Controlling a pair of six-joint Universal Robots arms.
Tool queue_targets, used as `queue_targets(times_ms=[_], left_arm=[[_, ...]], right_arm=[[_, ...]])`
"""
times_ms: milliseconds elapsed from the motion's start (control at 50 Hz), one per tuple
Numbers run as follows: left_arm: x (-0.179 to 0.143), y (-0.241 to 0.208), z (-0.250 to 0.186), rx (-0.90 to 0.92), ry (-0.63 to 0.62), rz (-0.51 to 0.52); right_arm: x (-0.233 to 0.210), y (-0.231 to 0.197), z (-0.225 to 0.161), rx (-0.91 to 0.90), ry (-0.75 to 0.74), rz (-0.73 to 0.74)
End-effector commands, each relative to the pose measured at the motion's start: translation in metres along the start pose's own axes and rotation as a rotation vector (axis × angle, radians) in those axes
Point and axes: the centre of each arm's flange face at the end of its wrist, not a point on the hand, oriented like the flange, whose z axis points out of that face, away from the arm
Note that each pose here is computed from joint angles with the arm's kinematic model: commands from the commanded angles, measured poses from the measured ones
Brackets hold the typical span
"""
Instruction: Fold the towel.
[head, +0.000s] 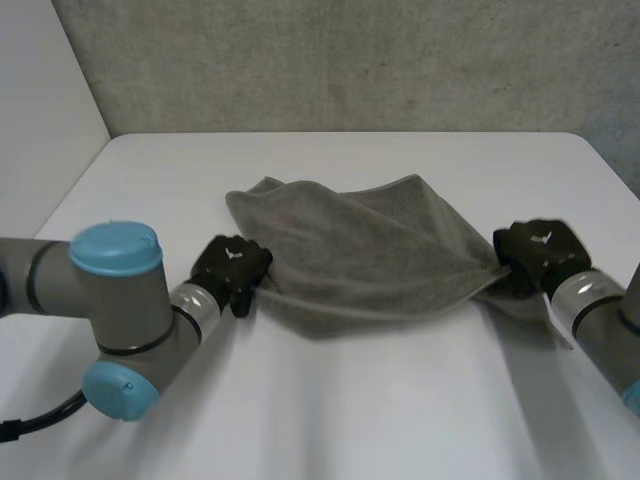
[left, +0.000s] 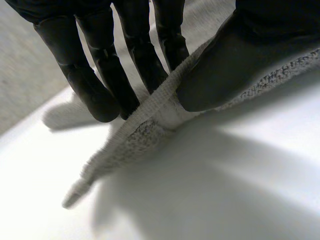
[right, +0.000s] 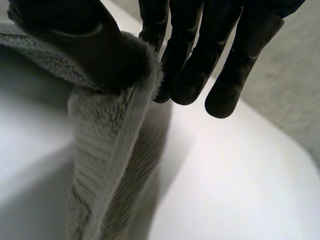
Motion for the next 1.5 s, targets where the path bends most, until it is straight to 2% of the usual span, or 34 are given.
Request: queue_targets(times_ms=[20, 40, 80, 180, 240, 360, 420, 480, 500, 540, 560, 600, 620, 660, 680, 720, 740, 760, 780, 800, 840, 860, 900, 960, 1040, 1060, 1100, 1120, 1160, 1220, 1280, 1300, 1340, 1500], left_arm=[[-0.047, -0.072, -0.030, 0.194, -0.146, 0.011], [-0.047, -0.073, -0.030, 0.195, -0.146, 0.011], [-0.069, -0.110, -0.055, 0.305, -0.216, 0.015], [-0.080, -0.151, -0.087, 0.439, -0.270, 0.042], [-0.084, -0.168, -0.101, 0.493, -0.289, 0.053], [-0.086, -0.170, -0.101, 0.491, -0.293, 0.063], [-0.086, -0.158, -0.086, 0.432, -0.279, 0.057], [-0.082, -0.126, -0.048, 0.305, -0.240, 0.080], [-0.082, -0.126, -0.048, 0.304, -0.240, 0.081], [-0.079, -0.109, -0.023, 0.249, -0.231, 0.137], [-0.079, -0.109, -0.023, 0.248, -0.231, 0.138], [-0.078, -0.092, 0.002, 0.205, -0.229, 0.228], [-0.078, -0.092, 0.002, 0.205, -0.229, 0.228], [-0.080, -0.086, 0.024, 0.193, -0.249, 0.307], [-0.081, -0.086, 0.025, 0.193, -0.249, 0.308], [-0.091, -0.105, 0.040, 0.285, -0.322, 0.341], [-0.091, -0.105, 0.040, 0.286, -0.322, 0.342], [-0.099, -0.121, 0.043, 0.362, -0.377, 0.341], [-0.106, -0.138, 0.043, 0.451, -0.427, 0.320], [-0.107, -0.138, 0.043, 0.452, -0.428, 0.320], [-0.123, -0.177, 0.030, 0.657, -0.526, 0.238], [-0.124, -0.178, 0.029, 0.658, -0.526, 0.238], [-0.141, -0.213, 0.004, 0.822, -0.586, 0.150], [-0.144, -0.224, -0.009, 0.859, -0.580, 0.101], [-0.139, -0.211, -0.008, 0.781, -0.537, 0.094], [-0.139, -0.211, -0.008, 0.781, -0.537, 0.094], [-0.136, -0.182, 0.000, 0.676, -0.490, 0.100], [-0.136, -0.182, 0.000, 0.675, -0.490, 0.100], [-0.126, -0.150, 0.002, 0.585, -0.435, 0.101], [-0.120, -0.137, 0.000, 0.541, -0.405, 0.100], [-0.102, -0.089, -0.006, 0.404, -0.328, 0.114], [-0.102, -0.089, -0.006, 0.404, -0.327, 0.114], [-0.094, -0.057, -0.010, 0.303, -0.301, 0.147], [-0.087, -0.008, -0.024, 0.138, -0.292, 0.246]], right_arm=[[0.034, -0.085, -0.030, 0.209, 0.099, -0.046], [0.034, -0.085, -0.030, 0.209, 0.099, -0.046], [0.044, -0.117, -0.046, 0.239, 0.100, -0.070], [0.051, -0.152, -0.065, 0.239, 0.056, -0.136], [0.051, -0.166, -0.072, 0.213, 0.041, -0.213], [0.045, -0.169, -0.064, 0.161, 0.018, -0.326], [0.042, -0.163, -0.052, 0.116, 0.036, -0.381], [0.035, -0.135, -0.024, -0.008, 0.038, -0.480], [0.035, -0.135, -0.024, -0.008, 0.038, -0.481], [0.020, -0.118, -0.006, -0.051, -0.003, -0.543], [0.020, -0.118, -0.006, -0.051, -0.003, -0.543], [0.007, -0.108, 0.015, -0.042, -0.026, -0.559], [0.007, -0.108, 0.015, -0.042, -0.026, -0.559], [-0.003, -0.108, 0.040, 0.023, -0.002, -0.566], [-0.003, -0.108, 0.040, 0.023, -0.002, -0.566], [-0.003, -0.127, 0.062, 0.163, 0.108, -0.575], [-0.003, -0.127, 0.062, 0.164, 0.109, -0.575], [0.003, -0.145, 0.069, 0.263, 0.200, -0.572], [0.010, -0.164, 0.074, 0.375, 0.295, -0.559], [0.011, -0.164, 0.074, 0.377, 0.296, -0.559], [0.022, -0.199, 0.073, 0.601, 0.468, -0.536], [0.022, -0.199, 0.073, 0.602, 0.469, -0.536], [0.034, -0.227, 0.054, 0.771, 0.591, -0.520], [0.034, -0.241, 0.031, 0.837, 0.602, -0.514], [0.022, -0.217, 0.034, 0.788, 0.441, -0.485], [0.021, -0.216, 0.034, 0.788, 0.441, -0.485], [0.008, -0.189, 0.037, 0.663, 0.295, -0.465], [0.007, -0.188, 0.037, 0.662, 0.294, -0.465], [-0.004, -0.157, 0.036, 0.502, 0.162, -0.456], [-0.010, -0.141, 0.035, 0.422, 0.102, -0.453], [-0.023, -0.090, 0.025, 0.178, -0.066, -0.437], [-0.023, -0.089, 0.025, 0.177, -0.066, -0.437], [-0.029, -0.059, 0.019, 0.057, -0.136, -0.425], [-0.035, -0.010, 0.018, -0.022, -0.149, -0.400]])
